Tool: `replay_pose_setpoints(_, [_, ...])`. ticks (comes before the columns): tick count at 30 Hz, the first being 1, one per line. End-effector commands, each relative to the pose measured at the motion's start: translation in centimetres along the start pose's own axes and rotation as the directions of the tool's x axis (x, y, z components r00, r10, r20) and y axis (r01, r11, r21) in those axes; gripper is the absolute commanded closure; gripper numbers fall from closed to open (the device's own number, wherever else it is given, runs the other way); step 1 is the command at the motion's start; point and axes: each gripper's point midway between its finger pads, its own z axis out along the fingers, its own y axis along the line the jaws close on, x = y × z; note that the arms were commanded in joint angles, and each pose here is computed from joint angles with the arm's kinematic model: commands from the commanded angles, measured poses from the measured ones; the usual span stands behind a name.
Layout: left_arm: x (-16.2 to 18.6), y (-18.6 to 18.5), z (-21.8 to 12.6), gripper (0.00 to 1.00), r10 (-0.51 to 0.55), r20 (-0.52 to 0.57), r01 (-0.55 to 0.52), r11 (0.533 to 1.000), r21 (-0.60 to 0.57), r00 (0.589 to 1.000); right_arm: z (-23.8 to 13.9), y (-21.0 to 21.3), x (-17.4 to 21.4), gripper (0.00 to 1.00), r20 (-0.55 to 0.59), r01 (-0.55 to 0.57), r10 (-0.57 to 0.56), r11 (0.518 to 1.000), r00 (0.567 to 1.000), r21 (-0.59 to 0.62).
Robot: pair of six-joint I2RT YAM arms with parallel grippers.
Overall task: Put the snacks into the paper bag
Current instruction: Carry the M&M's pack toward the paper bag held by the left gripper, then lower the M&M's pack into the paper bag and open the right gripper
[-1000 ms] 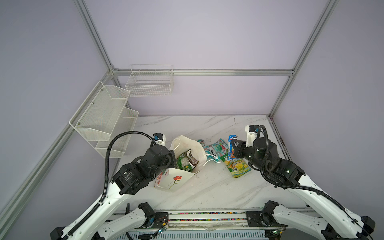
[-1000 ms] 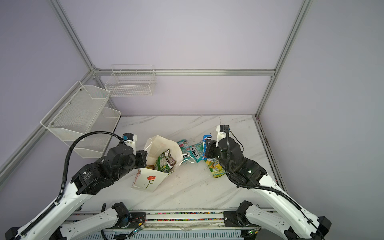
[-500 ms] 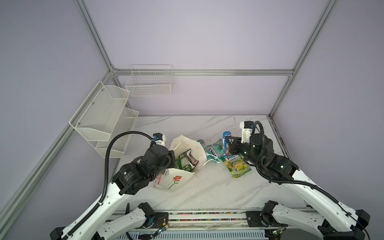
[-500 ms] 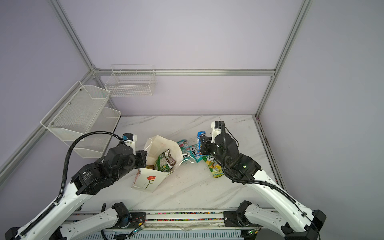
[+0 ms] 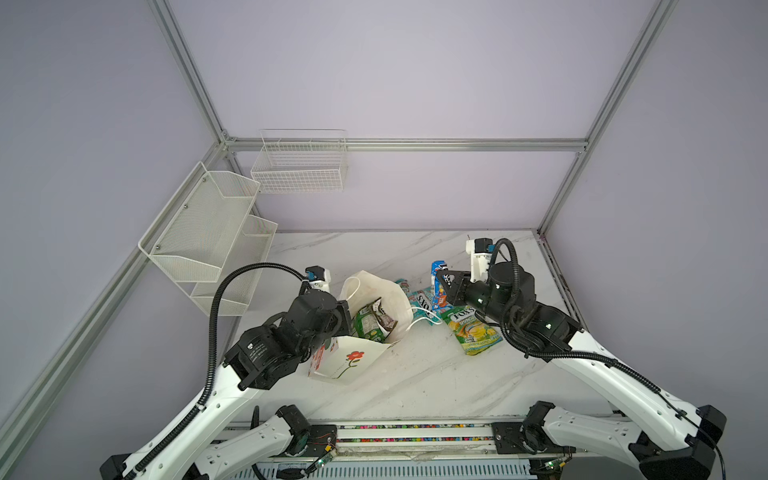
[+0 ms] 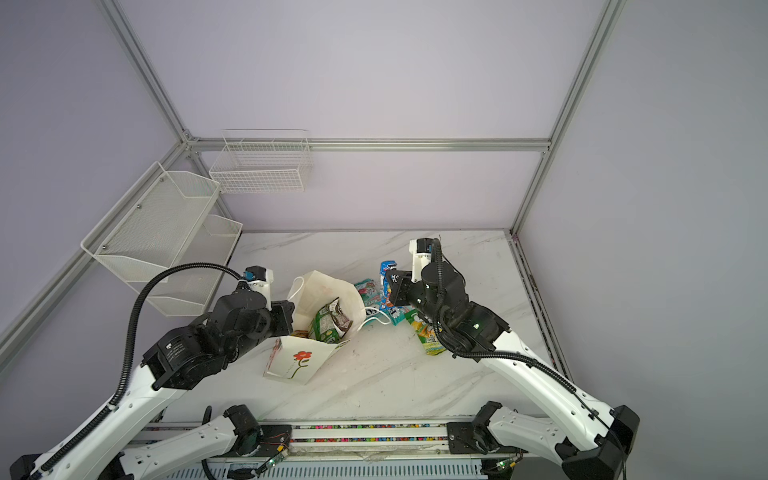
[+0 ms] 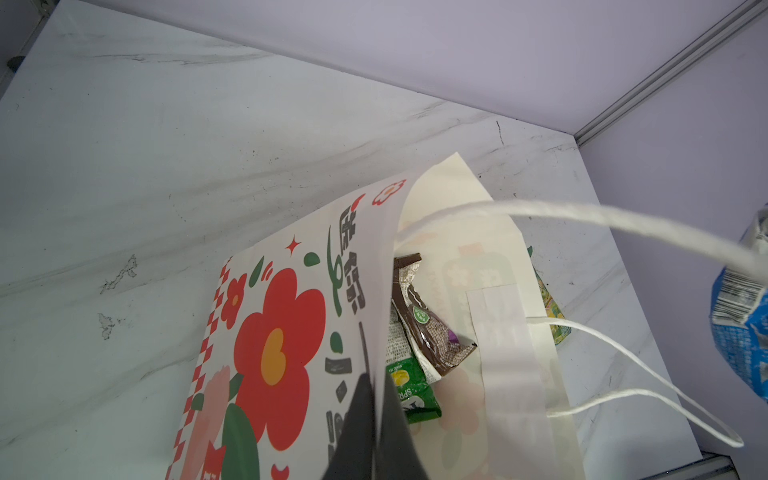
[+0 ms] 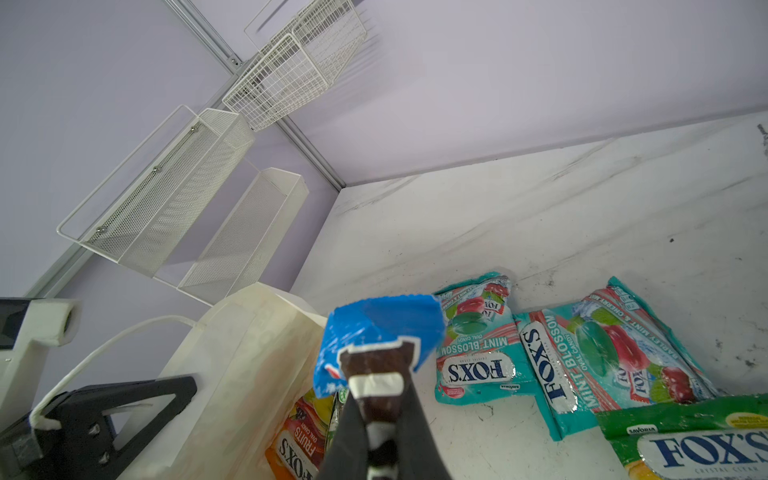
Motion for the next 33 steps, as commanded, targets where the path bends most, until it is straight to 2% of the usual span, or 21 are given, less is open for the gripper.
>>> replay_pose_setpoints(1, [-1.6,-0.8,-0.1,1.0,-0.051,0.084,0.048,0.998,0.039,0.995,-0.1,1.7,-1.7,0.9,0.044,-0.02,0.023,0.998,0.999,-0.065])
replay_pose_setpoints(16, [-1.6,-0.8,0.0,1.0,-0.054,0.081,0.052,0.998,0.038,0.995,1.8,4.0,-1.4,0.91,0.01,-0.055,0.057,0.987,0.998,-0.152])
replay_pose_setpoints(33, [-1.7,-0.8,0.3,1.0,-0.05,0.086,0.047,0.998,0.029,0.995,4.4,8.3,0.5,0.91,-0.033,-0.034,0.028,0.976,0.999,-0.216])
